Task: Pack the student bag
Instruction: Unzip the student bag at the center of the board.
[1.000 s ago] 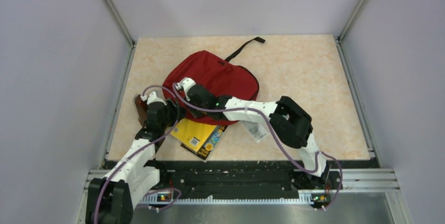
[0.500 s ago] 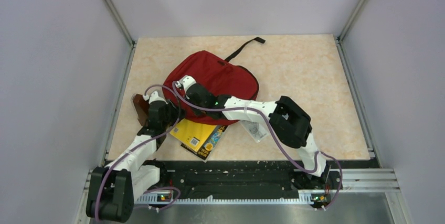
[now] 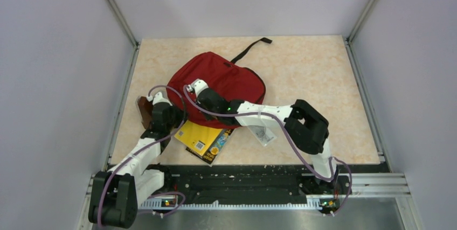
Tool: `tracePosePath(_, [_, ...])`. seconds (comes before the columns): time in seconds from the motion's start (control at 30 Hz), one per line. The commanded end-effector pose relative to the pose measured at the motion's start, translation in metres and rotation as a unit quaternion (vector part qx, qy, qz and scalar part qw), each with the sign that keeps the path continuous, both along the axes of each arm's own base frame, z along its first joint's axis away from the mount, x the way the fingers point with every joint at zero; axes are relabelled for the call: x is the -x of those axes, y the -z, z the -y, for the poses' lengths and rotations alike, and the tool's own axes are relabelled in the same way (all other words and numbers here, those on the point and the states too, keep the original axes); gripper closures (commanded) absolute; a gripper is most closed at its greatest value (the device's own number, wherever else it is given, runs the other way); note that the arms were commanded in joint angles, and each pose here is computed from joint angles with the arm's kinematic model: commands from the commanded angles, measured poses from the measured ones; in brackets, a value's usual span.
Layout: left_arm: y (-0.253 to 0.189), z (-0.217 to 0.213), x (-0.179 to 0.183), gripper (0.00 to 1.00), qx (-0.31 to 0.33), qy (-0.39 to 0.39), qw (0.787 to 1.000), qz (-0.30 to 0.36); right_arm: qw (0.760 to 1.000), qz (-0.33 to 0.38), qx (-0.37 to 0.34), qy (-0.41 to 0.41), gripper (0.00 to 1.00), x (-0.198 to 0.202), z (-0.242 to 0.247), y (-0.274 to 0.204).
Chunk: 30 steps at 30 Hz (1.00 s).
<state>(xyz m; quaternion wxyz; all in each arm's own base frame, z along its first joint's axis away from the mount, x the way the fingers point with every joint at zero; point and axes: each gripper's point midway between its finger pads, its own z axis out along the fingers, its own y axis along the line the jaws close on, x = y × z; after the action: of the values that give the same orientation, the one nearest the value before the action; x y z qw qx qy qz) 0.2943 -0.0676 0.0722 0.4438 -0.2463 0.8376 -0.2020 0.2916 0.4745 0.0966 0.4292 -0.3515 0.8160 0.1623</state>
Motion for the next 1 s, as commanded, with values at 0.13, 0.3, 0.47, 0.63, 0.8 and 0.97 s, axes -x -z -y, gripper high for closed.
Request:
tracePosePath(0.13, [-0.018, -0.022, -0.016, 1.00, -0.035, -0.036, 0.998, 0.023, 0.998, 0.002, -0.062, 0.023, 1.00, 0.024, 0.034, -0.046])
tracePosePath(0.3, [-0.019, -0.026, -0.017, 1.00, -0.039, -0.042, 0.998, 0.024, 0.996, 0.002, -0.067, 0.050, 1.00, 0.033, 0.063, -0.050])
tracePosePath(0.47, [-0.019, -0.031, -0.017, 1.00, -0.048, -0.045, 0.998, 0.019, 0.993, -0.007, -0.104, 0.052, 1.00, 0.052, 0.090, -0.075])
tracePosePath(0.63, [-0.022, -0.033, -0.018, 1.00, -0.044, -0.047, 0.998, 0.023, 0.991, -0.018, -0.126, 0.047, 1.00, 0.069, 0.110, -0.084])
tracePosePath(0.8, [-0.028, -0.032, -0.018, 1.00, -0.041, -0.043, 0.998, 0.028, 0.990, -0.025, -0.113, 0.075, 1.00, 0.076, 0.136, -0.062])
tracePosePath(0.97, [-0.034, -0.031, -0.016, 1.00, -0.045, -0.034, 0.998, 0.034, 0.988, -0.015, -0.094, 0.121, 1.00, 0.073, 0.163, -0.042])
